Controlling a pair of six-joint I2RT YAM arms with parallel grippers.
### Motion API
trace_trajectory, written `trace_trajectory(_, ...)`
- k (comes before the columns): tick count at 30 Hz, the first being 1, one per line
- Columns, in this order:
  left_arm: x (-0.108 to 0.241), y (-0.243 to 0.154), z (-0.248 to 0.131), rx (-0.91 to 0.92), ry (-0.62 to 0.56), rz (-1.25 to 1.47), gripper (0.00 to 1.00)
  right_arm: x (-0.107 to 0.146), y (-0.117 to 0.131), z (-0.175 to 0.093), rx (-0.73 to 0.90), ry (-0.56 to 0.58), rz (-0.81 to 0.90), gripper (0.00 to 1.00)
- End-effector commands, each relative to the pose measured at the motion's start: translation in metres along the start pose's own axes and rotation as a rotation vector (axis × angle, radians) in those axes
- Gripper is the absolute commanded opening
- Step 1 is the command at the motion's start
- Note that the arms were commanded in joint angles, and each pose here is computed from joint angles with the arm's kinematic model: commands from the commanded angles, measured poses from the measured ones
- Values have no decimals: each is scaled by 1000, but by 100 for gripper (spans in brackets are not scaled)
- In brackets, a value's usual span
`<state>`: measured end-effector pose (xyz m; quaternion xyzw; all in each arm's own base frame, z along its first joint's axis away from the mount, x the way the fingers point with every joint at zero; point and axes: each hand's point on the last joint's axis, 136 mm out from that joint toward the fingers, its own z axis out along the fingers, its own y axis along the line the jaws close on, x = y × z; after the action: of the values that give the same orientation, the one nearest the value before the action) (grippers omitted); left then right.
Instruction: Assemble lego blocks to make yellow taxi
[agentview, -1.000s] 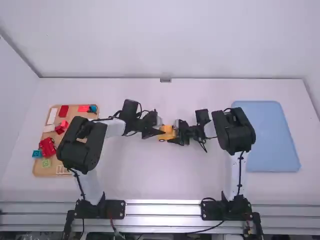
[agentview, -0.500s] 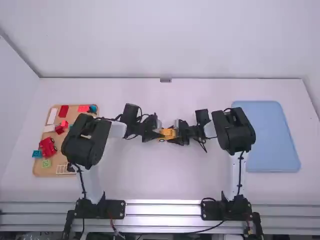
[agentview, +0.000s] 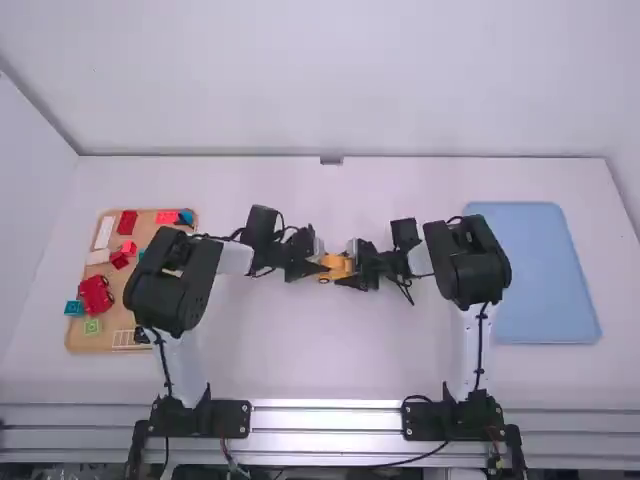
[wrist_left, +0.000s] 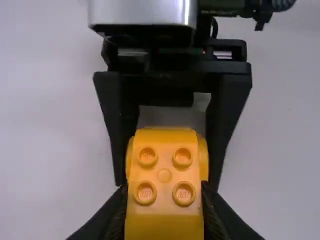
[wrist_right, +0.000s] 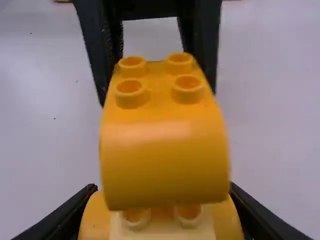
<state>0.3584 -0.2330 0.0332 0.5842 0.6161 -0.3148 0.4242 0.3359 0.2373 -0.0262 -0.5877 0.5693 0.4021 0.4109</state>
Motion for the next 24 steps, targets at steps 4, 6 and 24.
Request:
trace_trajectory(4, 5, -7, 3, 18, -5, -12, 2, 4, 6, 2, -16, -2, 25, 51)
trace_trajectory(6, 8, -8, 3, 21, 1, -24, 2, 4, 6, 2, -16, -3, 24, 51)
trace_trajectory(24, 21, -17, 16, 87, 22, -90, 2, 4, 6, 2, -16, -3, 23, 51)
